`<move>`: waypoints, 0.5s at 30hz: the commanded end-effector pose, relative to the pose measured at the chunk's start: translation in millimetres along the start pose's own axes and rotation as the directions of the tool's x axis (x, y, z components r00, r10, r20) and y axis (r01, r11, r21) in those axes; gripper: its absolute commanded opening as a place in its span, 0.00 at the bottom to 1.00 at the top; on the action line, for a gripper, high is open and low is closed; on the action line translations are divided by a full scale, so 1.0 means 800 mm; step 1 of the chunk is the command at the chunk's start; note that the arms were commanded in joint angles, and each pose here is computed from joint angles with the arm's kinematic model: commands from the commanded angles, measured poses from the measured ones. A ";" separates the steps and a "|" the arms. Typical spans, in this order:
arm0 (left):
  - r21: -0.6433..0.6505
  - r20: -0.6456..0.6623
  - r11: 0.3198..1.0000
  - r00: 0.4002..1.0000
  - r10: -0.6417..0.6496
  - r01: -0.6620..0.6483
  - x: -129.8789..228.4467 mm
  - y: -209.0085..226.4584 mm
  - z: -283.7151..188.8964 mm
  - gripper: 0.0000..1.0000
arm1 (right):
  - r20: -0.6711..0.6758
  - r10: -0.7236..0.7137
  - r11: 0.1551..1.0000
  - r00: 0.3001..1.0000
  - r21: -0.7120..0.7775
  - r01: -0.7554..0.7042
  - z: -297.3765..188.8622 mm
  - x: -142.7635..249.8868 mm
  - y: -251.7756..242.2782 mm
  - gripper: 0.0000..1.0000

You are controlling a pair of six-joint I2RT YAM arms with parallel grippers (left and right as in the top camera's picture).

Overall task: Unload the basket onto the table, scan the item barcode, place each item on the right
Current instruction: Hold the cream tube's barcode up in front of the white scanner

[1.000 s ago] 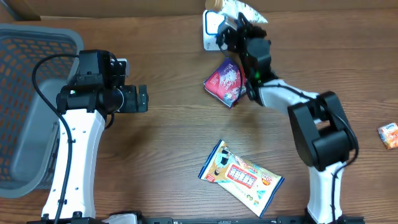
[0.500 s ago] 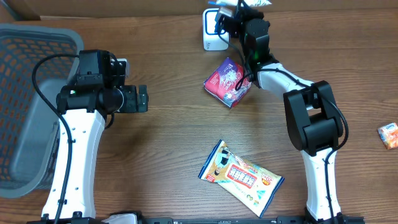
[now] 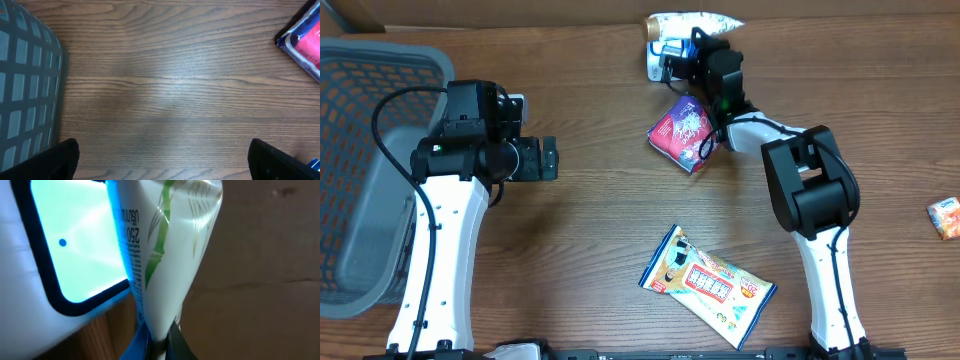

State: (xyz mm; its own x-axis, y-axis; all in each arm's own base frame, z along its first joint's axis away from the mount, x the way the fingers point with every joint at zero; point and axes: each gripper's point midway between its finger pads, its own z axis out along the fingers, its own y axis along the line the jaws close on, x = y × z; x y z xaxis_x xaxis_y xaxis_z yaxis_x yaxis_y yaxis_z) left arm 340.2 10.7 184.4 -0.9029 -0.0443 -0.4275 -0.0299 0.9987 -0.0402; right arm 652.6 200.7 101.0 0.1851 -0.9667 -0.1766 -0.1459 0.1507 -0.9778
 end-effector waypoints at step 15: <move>-0.008 0.010 1.000 1.000 -0.015 0.015 -0.001 0.004 -0.004 1.00 | -0.036 -0.035 0.983 0.999 0.179 0.041 -0.007 -0.018 -0.087 0.04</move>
State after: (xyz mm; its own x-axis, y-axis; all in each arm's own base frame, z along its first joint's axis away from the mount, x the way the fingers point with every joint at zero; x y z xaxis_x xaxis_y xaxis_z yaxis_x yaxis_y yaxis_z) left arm 340.2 10.7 184.2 -0.9033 -0.0443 -0.4268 -0.0300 0.9987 -0.0402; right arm 652.3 205.5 108.9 0.2008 -0.9709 -0.1305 -0.0867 0.1151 -0.9896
